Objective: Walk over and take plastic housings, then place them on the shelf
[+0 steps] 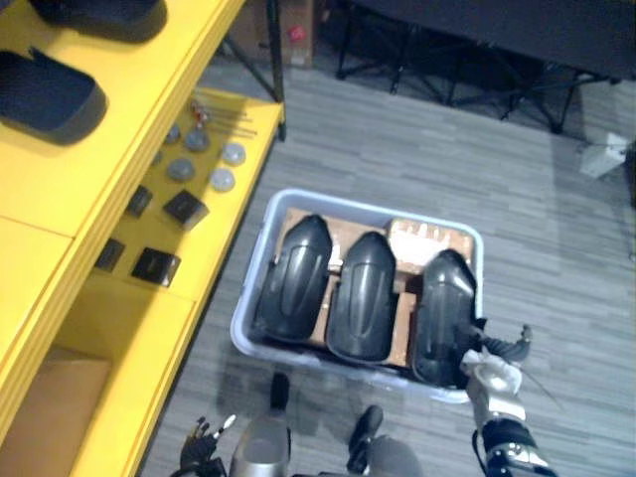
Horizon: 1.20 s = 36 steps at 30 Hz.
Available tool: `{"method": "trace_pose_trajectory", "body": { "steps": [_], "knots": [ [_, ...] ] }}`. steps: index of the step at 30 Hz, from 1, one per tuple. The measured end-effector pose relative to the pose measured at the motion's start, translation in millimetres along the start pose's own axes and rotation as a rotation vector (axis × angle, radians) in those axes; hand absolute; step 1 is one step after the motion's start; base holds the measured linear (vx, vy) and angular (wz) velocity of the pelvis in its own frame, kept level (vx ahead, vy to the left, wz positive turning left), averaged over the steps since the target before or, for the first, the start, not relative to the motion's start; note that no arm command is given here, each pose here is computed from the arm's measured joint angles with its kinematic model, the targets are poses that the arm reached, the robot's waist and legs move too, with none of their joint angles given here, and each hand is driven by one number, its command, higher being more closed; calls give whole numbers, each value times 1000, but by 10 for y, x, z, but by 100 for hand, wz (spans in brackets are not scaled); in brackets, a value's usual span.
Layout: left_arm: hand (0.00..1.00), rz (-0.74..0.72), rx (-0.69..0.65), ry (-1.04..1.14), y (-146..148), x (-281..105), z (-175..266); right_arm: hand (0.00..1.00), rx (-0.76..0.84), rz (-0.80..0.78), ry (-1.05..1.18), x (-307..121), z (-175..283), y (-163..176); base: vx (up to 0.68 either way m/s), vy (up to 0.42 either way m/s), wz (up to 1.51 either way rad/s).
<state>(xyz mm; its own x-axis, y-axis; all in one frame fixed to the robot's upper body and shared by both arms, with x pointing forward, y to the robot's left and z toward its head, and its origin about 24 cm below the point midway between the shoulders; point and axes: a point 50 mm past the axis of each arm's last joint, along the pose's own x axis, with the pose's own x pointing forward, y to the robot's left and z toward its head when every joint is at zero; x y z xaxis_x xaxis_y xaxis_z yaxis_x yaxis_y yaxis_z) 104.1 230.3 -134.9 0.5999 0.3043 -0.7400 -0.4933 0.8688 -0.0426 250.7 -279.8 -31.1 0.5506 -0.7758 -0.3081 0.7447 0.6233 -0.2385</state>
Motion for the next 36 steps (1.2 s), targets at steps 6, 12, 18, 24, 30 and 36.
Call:
{"method": "trace_pose_trajectory", "body": {
  "steps": [6, 12, 18, 24, 30, 36],
  "knots": [
    [0, -13, -37, -30, -36, 28, 79, 0, -43, 14, 18, 69, 153, 58, -57, 9, 2],
    [0, -27, -40, -54, -79, 48, 146, 0, -42, 26, 94, 70, 141, 105, -69, 1, 4],
    [0, -48, -43, -88, -146, 73, 242, 100, -105, 33, 172, 75, -12, 83, -24, -7, 1],
    [0, -68, -58, -86, -201, 71, 233, 100, -136, 8, 200, 122, -61, 38, 0, 0, 0],
    [0, -73, -59, -97, -223, 86, 263, 100, -129, -21, 153, 226, 64, -5, 0, 0, 0],
    [0, -74, -94, -88, -257, 123, 283, 100, -143, -46, 81, 327, 250, -51, -30, -11, 7]
  ]
}}
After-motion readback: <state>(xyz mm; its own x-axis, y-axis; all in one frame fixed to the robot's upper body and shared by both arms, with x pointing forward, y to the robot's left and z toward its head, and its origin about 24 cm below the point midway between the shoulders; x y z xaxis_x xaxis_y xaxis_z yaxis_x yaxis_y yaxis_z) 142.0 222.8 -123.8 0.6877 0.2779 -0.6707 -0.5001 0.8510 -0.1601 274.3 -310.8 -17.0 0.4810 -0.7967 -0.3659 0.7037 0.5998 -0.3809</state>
